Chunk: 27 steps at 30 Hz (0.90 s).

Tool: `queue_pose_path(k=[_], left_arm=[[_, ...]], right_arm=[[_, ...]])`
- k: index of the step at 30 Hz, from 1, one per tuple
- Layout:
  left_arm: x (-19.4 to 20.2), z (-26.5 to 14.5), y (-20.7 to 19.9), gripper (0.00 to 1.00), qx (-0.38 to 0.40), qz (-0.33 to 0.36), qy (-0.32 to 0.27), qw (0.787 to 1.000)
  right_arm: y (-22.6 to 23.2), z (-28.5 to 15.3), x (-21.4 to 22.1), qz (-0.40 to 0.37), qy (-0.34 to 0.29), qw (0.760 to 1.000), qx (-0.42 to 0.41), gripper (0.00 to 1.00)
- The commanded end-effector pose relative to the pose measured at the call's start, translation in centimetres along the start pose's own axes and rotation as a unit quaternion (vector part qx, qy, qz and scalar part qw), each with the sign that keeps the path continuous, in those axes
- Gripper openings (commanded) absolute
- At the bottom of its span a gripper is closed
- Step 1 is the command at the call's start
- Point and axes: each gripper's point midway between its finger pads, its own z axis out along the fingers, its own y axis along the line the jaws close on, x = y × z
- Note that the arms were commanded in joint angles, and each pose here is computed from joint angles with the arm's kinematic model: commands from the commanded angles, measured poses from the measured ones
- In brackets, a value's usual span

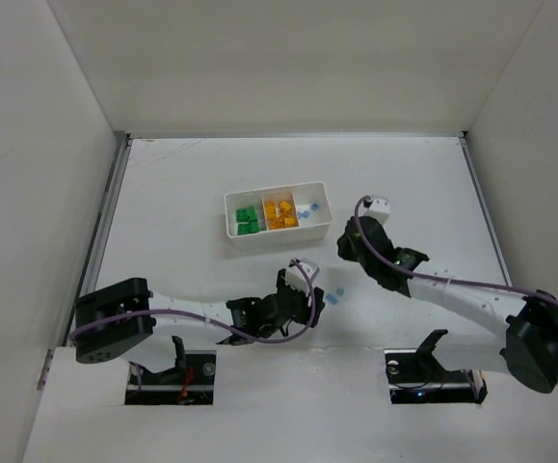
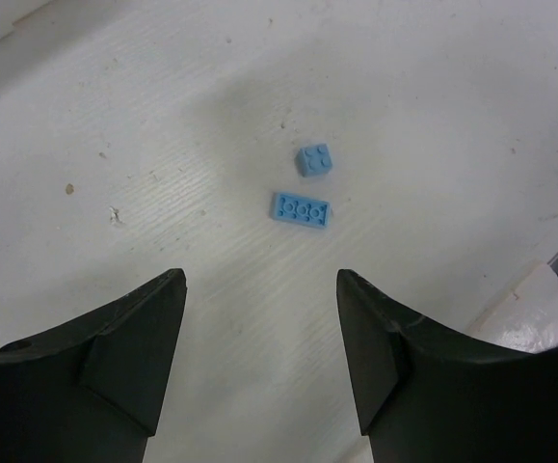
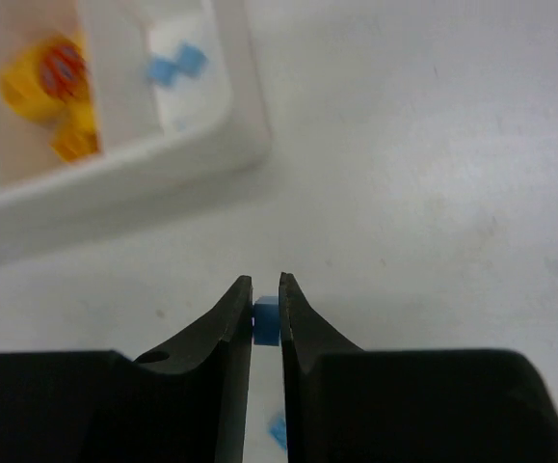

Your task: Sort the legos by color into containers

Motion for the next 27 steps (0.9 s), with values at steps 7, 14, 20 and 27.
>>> queue_pose_path(k=[7,14,20,27], left_arm=[[1.9,1.0,-2.2,0.63,0.019,0.018,0.013,1.0],[2.7,2.0,-2.7,0.63,0.017,0.031,0.025,0.999],[2.8,2.9,-3.5,0.63,0.023,0.049,0.029,0.998],[2.5,4.8,-2.9,0.63,0.0,0.066,0.031,0.997]], right_arm=[[9.0,3.6,-11.0,-0.009,-0.088,0.992,-0.09,0.18],[10.4,5.0,-12.7,-0.007,-0.103,0.991,-0.089,0.51],[7.2,2.9,-10.4,0.006,-0.105,0.991,-0.084,0.5],[3.5,0.6,-7.2,0.036,-0.106,0.99,-0.086,0.5]])
